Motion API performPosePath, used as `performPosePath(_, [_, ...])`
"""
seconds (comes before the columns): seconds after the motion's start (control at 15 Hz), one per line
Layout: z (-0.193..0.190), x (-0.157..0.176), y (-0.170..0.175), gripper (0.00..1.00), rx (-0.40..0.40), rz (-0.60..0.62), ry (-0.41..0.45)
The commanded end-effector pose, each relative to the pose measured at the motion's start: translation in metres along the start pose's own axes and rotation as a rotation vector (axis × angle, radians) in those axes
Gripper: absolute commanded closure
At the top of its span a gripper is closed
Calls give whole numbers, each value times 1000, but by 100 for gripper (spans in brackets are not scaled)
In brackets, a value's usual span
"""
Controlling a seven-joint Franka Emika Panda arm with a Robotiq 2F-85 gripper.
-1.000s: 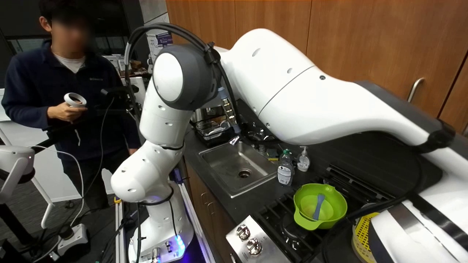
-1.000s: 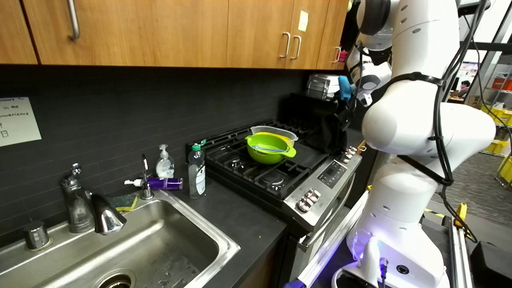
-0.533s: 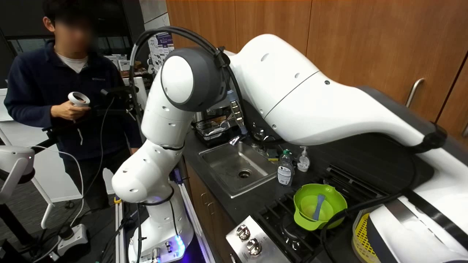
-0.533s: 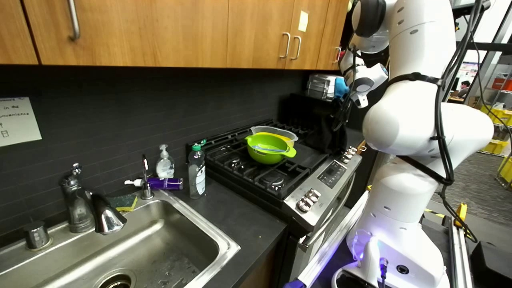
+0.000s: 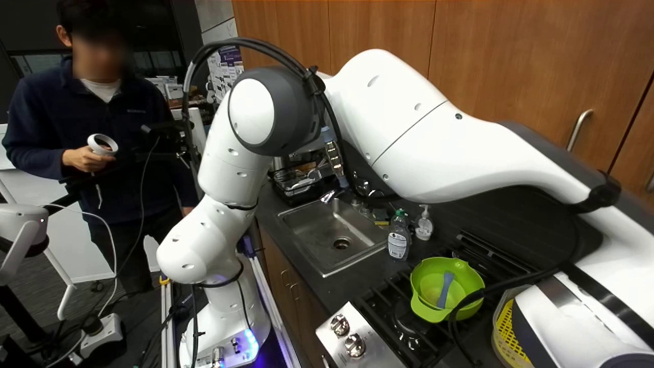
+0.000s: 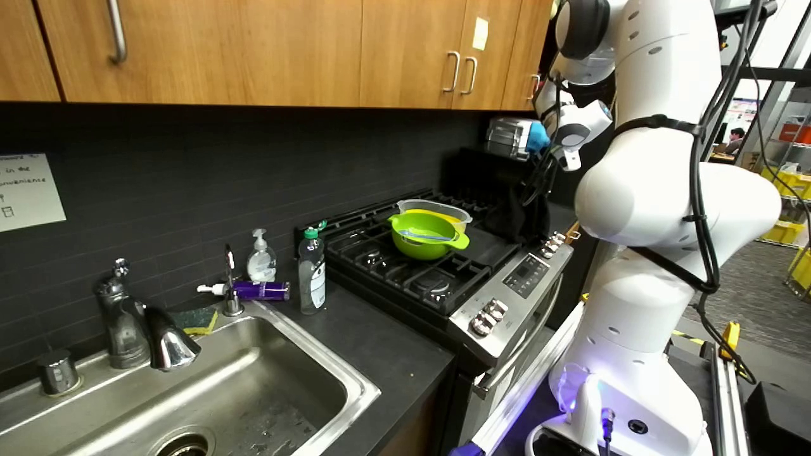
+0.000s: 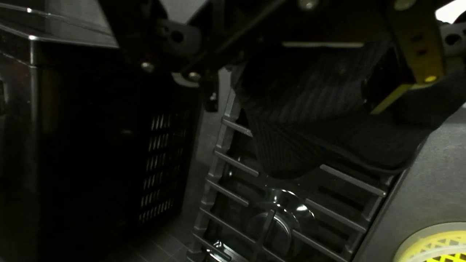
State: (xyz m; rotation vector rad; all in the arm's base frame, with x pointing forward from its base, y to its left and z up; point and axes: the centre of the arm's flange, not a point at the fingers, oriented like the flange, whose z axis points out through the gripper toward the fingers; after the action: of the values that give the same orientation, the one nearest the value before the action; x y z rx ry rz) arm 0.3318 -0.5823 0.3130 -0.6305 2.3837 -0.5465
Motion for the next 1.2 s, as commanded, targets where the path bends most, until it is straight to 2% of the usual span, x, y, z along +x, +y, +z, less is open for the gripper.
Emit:
performPosePath(0.0, [6,4,-1,0,18,110,52])
performPosePath(0.4, [9,10,3,0,32,174,85])
performPosePath(0.47, [9,11,3,17,38,179,89])
performPosePath(0.53, [8,11,4,27,43,181,92])
performPosePath(0.6, [8,11,3,32,45,180,95])
performPosePath(1.0, [8,10,3,81,52,185,100])
performPosePath(1.13, [6,9,6,94,51,176,93])
